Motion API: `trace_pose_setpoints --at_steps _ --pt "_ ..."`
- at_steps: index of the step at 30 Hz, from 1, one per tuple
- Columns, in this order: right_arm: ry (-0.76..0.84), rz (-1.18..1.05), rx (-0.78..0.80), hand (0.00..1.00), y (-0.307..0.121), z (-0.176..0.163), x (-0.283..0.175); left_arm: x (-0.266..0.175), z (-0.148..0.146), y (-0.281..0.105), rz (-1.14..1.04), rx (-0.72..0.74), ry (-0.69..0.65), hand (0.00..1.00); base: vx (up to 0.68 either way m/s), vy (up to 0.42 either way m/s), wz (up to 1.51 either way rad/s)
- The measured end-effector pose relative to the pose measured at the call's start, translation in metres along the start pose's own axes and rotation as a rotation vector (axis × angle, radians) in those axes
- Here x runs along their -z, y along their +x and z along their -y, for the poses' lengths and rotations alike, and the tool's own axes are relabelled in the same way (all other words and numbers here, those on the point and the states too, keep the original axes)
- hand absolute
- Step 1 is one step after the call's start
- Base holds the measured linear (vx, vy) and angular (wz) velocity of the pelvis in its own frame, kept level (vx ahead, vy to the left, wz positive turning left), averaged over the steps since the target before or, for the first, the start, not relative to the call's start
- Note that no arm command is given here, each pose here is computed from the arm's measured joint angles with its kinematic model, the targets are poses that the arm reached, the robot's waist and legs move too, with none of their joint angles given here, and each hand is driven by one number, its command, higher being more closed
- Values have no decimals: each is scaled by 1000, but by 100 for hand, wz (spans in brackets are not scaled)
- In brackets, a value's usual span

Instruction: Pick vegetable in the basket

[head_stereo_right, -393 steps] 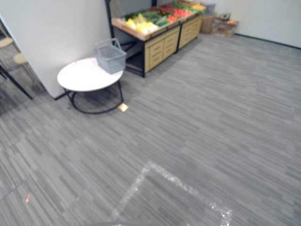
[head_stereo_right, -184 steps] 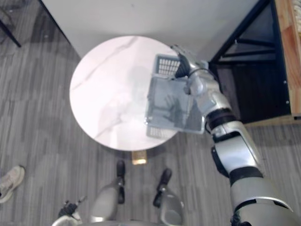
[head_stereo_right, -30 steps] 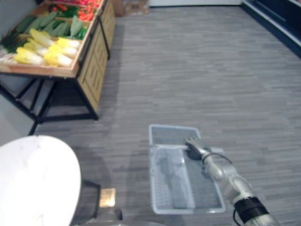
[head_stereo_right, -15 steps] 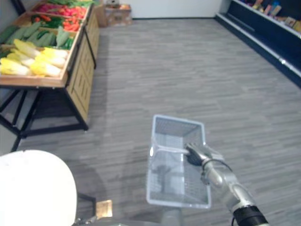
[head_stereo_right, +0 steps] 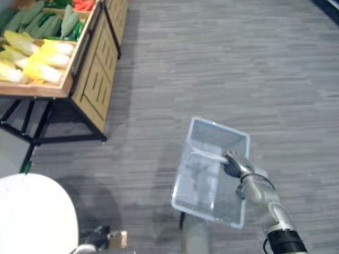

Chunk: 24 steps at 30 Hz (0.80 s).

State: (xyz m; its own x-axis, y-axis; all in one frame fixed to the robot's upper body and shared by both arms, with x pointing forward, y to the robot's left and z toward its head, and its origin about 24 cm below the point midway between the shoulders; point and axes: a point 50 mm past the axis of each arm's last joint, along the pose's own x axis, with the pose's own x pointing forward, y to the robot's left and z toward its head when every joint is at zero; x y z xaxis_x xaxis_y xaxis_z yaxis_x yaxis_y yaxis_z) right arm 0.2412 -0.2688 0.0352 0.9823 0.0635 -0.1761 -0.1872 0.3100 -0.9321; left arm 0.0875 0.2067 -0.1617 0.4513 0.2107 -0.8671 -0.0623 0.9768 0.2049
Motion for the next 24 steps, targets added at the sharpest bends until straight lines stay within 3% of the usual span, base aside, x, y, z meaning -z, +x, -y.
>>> trace_pose_setpoints --at_steps 9,15,19,24 --pt "58 10 -39 100 -8 -16 -6 7 -5 -3 -10 -29 -33 0 355 -133 2" --pt "93 19 -158 100 -19 -51 -15 18 -16 -8 -22 -78 -68 0 449 162 5" --pt "93 23 -223 100 -19 -66 -18 37 -8 -14 -87 -66 -81 0 384 215 -1" --pt "103 144 -227 100 -11 -67 -41 38 -12 -14 -85 -82 -77 0 364 213 -12"
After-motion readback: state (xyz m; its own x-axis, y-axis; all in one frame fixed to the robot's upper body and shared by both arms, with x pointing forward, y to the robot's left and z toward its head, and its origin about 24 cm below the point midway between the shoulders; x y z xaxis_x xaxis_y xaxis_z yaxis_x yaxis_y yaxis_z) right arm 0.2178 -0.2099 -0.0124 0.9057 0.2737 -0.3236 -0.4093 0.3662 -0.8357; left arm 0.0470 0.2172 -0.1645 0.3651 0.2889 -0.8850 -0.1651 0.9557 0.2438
